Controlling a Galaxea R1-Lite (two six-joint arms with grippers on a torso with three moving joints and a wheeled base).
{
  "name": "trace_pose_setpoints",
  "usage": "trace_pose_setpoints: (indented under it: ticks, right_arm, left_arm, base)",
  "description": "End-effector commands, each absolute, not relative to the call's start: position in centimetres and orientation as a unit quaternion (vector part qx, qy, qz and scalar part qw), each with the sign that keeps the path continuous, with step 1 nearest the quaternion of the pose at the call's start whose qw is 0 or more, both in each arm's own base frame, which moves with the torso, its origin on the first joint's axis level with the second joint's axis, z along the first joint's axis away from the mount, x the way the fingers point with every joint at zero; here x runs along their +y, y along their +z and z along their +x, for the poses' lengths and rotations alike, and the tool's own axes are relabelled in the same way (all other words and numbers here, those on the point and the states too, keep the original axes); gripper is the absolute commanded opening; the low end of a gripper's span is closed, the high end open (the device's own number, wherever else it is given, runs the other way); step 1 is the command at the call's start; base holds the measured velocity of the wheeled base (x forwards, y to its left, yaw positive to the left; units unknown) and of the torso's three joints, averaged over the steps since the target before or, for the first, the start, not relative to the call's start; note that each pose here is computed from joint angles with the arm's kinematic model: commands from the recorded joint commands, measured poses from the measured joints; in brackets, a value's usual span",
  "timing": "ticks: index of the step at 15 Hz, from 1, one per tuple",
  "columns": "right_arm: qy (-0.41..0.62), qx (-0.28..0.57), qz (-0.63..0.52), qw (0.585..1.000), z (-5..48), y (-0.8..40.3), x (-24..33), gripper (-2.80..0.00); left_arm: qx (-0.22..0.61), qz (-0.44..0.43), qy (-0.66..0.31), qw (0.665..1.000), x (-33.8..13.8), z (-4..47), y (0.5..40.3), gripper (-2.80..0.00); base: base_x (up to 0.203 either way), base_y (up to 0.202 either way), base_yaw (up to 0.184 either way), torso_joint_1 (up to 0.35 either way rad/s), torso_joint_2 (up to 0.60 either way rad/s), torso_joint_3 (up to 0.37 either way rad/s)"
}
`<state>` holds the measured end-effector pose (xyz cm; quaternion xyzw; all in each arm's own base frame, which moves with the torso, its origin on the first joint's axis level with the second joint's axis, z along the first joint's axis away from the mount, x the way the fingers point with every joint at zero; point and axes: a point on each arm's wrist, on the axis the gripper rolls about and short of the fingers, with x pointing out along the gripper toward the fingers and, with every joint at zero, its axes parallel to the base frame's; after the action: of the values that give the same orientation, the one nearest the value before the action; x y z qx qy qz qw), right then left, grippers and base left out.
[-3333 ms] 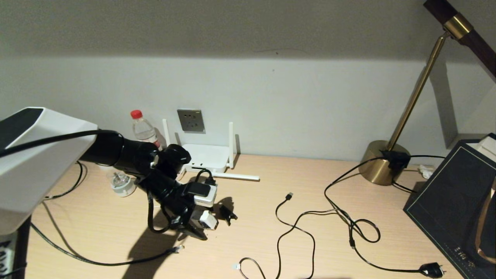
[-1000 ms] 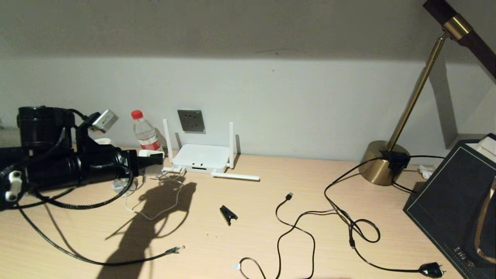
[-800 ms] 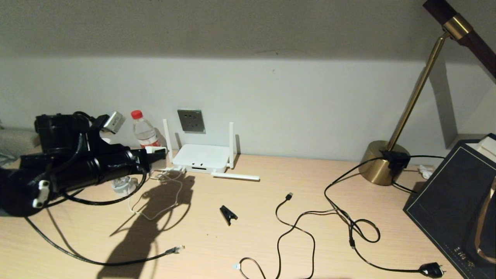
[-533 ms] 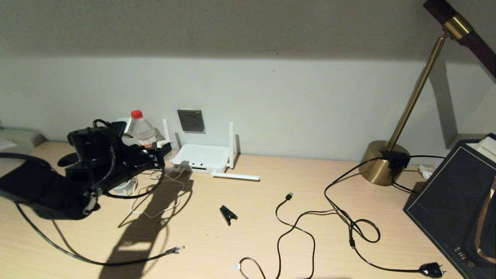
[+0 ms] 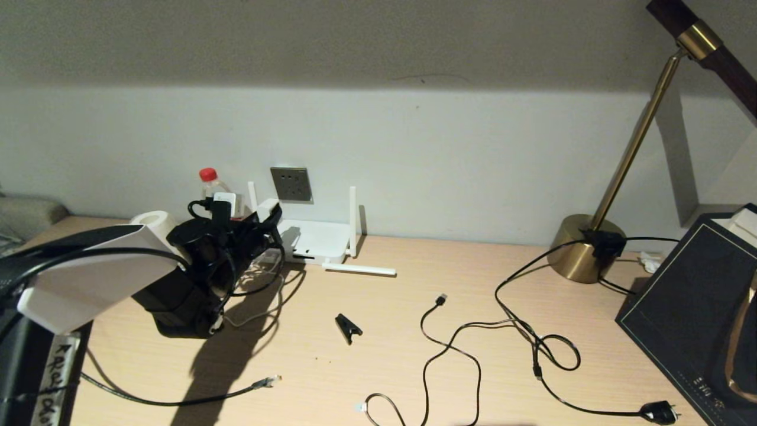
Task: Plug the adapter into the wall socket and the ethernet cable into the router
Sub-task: Align plug and socket
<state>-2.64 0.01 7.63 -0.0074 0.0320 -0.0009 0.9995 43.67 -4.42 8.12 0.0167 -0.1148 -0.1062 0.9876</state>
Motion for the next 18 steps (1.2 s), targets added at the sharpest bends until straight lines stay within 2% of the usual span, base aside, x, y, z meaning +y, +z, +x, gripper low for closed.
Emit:
trace_pose_setpoints:
  ticks: [1, 9, 18]
  right_arm:
    - [-0.001, 0.033, -0.008, 0.999, -2.6, 7.6, 0.0, -2.80]
    - [-0.001, 0.033, -0.008, 0.999, -2.6, 7.6, 0.0, -2.80]
    - [-0.001, 0.033, -0.008, 0.999, -2.6, 7.6, 0.0, -2.80]
  left_arm:
    - [-0.110, 0.016, -0.110, 0.988, -4.8, 44.4, 6.7, -2.80]
    - [-0.153, 0.015, -0.106, 0.982, -4.8, 45.8, 8.2, -2.80]
    - [-0.160, 0.013, -0.106, 0.981, -5.0, 47.6, 8.9, -2.80]
  base:
    - [0.000, 0.000, 0.000, 0.000, 0.00, 0.000]
    - [0.000, 0.000, 0.000, 0.000, 0.00, 0.000]
    - [0.000, 0.000, 0.000, 0.000, 0.00, 0.000]
